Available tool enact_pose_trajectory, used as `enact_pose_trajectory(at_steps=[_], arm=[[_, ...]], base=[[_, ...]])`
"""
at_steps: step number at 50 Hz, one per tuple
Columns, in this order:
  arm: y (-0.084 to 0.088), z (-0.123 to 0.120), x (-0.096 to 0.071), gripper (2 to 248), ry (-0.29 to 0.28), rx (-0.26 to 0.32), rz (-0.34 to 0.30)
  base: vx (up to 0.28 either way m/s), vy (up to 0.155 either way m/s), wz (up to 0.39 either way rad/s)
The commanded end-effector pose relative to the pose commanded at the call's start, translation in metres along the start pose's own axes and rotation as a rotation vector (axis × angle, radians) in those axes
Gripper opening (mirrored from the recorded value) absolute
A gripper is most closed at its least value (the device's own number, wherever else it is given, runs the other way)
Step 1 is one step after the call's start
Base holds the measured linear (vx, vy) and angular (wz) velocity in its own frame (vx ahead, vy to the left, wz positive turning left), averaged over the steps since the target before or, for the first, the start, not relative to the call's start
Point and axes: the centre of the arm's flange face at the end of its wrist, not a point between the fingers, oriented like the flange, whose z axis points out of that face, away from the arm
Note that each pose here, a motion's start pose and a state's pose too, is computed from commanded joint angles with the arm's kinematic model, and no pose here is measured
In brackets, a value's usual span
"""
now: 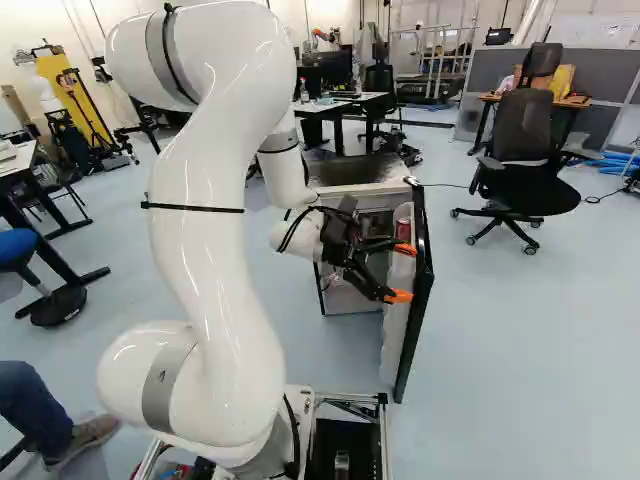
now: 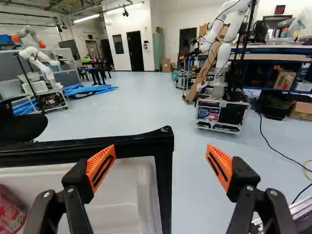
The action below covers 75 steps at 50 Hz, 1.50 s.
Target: Grab a drink from the fridge
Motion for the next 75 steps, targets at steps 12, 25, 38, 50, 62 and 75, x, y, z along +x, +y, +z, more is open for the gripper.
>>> enact_pose_trajectory(at_steps=[12,25,38,50,62,75], arm=[[-0.015,0.017,0.002,247,-0.006,-0.054,0.036],[-0.03,0.036,0.005,247,-0.015,-0.108,0.075],[-0.044,0.056,0.007,247,-0.025,-0.16,0.115],[-0.057,0.075,0.009,247,-0.033,-0.199,0.151],[-0.07,0.094,0.012,247,-0.033,-0.235,0.185],[-0.083,0.116,0.016,247,-0.028,-0.271,0.223]], base=[[0.0,0.0,0.0],[0.0,0.0,0.0],[0.0,0.0,0.0],[0.0,0.0,0.0],[0.0,0.0,0.0],[0.0,0.0,0.0]])
